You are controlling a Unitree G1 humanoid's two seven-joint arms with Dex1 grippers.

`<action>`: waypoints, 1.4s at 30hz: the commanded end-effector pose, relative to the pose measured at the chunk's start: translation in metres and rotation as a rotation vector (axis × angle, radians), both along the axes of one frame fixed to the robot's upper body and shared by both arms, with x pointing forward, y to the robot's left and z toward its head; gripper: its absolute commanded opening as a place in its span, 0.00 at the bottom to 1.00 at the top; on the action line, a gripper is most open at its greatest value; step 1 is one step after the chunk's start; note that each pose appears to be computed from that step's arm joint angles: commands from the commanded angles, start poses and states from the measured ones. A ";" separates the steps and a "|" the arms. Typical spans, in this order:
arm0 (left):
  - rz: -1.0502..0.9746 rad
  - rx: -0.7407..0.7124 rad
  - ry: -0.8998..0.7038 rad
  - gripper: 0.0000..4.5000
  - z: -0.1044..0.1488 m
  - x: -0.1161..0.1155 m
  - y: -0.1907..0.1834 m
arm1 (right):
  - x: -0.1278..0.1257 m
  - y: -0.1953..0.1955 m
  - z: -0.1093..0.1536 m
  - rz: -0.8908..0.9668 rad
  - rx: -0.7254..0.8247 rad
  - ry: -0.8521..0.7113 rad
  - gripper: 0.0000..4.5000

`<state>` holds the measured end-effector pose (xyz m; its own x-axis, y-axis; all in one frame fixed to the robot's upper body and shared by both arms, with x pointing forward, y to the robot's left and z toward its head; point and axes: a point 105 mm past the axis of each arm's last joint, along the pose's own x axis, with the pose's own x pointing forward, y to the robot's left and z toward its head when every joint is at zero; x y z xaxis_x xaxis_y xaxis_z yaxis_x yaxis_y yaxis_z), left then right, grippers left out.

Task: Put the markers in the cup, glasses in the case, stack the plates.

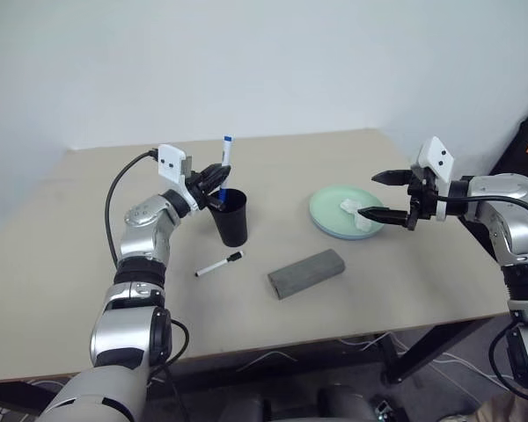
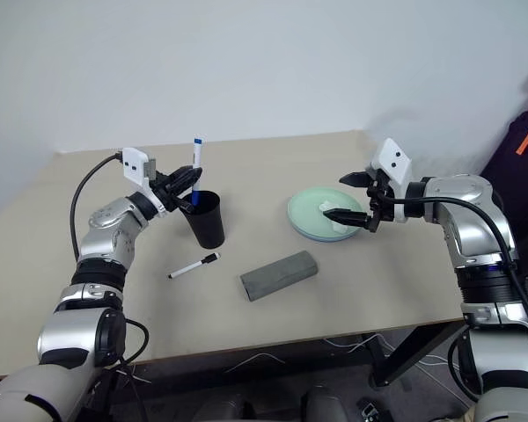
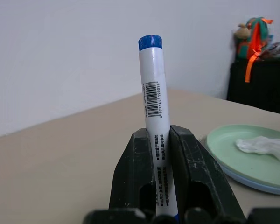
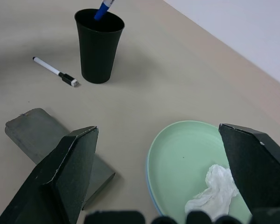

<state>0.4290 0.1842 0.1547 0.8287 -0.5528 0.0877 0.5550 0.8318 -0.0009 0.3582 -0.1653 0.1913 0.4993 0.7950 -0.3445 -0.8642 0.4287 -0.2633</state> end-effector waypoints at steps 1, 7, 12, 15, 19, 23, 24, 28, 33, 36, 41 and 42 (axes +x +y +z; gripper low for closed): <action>0.005 -0.010 -0.087 0.02 0.026 0.004 0.000 | 0.001 0.002 0.019 0.015 0.019 -0.055 1.00; 0.005 -0.010 -0.089 0.02 0.026 0.005 0.000 | 0.001 0.002 0.019 0.015 0.019 -0.055 1.00; 0.005 -0.010 -0.090 0.02 0.026 0.005 0.000 | 0.001 0.002 0.019 0.015 0.019 -0.055 1.00; 0.005 -0.010 -0.090 0.02 0.026 0.005 0.000 | 0.001 0.002 0.019 0.015 0.019 -0.055 1.00; -0.022 -0.005 -0.041 0.02 0.008 0.002 -0.007 | 0.001 0.002 0.020 0.016 0.020 -0.056 1.00; -0.034 -0.003 -0.020 0.02 0.000 0.000 -0.010 | 0.001 0.003 0.020 0.016 0.020 -0.056 1.00; -0.034 -0.003 -0.020 0.02 0.000 0.000 -0.010 | 0.001 0.003 0.020 0.016 0.020 -0.056 1.00; -0.082 -0.029 0.026 0.22 -0.009 -0.006 -0.014 | 0.002 0.005 0.021 0.020 0.021 -0.061 1.00; -0.102 -0.029 0.037 0.58 -0.011 -0.008 -0.016 | 0.002 0.005 0.021 0.020 0.021 -0.061 1.00; -0.105 -0.021 0.038 0.82 -0.010 -0.009 -0.017 | 0.003 0.005 0.021 0.019 0.022 -0.062 1.00; -0.120 -0.014 0.016 0.89 0.000 -0.010 -0.014 | 0.003 0.005 0.021 0.019 0.022 -0.063 1.00; -0.132 -0.013 0.005 0.89 0.006 -0.010 -0.013 | 0.002 0.004 0.022 0.019 0.021 -0.064 1.00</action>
<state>0.4191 0.1688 0.1378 0.7661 -0.6411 0.0456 0.6427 0.7635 -0.0630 0.3600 -0.1623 0.1985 0.4980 0.8010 -0.3323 -0.8633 0.4218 -0.2770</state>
